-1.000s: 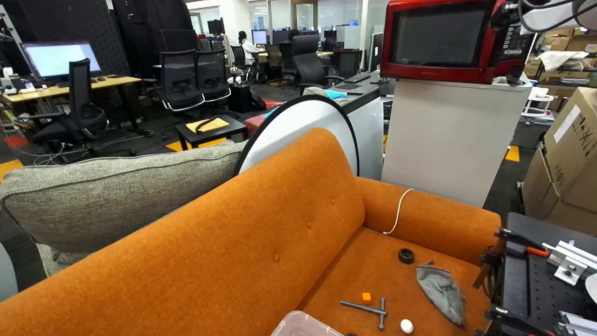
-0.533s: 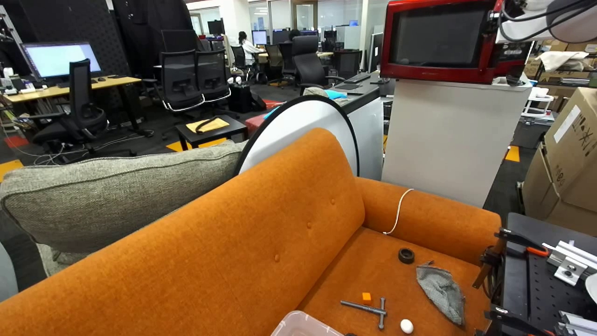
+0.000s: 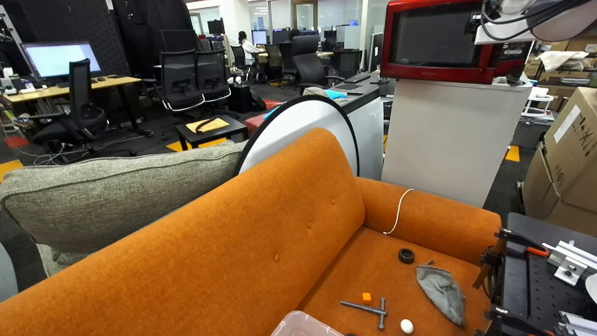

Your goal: Close the microwave

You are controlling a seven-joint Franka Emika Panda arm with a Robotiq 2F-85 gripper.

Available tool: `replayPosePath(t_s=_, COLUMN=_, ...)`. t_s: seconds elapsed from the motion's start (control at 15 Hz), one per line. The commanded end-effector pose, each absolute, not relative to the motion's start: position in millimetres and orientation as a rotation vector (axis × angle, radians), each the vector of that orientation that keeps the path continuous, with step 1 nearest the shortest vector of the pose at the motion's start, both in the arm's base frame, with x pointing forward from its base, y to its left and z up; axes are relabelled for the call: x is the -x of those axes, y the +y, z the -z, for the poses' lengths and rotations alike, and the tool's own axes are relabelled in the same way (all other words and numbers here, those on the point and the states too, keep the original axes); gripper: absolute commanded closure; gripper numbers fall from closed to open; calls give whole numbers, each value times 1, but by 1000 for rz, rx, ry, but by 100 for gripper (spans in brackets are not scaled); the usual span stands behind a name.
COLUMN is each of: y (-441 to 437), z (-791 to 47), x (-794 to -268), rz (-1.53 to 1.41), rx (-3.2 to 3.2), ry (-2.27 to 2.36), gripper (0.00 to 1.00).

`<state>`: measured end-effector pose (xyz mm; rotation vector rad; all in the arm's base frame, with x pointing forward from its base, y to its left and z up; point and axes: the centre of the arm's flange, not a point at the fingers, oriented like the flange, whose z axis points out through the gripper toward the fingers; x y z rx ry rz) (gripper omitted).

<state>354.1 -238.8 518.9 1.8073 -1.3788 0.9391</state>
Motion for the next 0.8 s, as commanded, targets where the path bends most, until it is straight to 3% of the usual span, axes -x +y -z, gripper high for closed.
replayPosePath(t_s=0.0, y=-255, z=-517, x=-376, rz=-943, rx=-1792, ry=-1361, gripper=0)
replayPosePath(t_s=0.33, y=-257, z=-510, x=-383, rz=-924, rx=-1819, ry=-1357, gripper=1)
replayPosePath(t_s=0.47, y=-258, z=-507, x=-384, rz=-918, rx=-1821, ry=-1357, gripper=10)
replayPosePath(t_s=0.6, y=-264, z=-504, x=-386, rz=-919, rx=-1816, ry=-1365, gripper=34)
replayPosePath(t_s=0.73, y=-269, z=-501, x=-385, rz=-910, rx=-1810, ry=-1378, gripper=44)
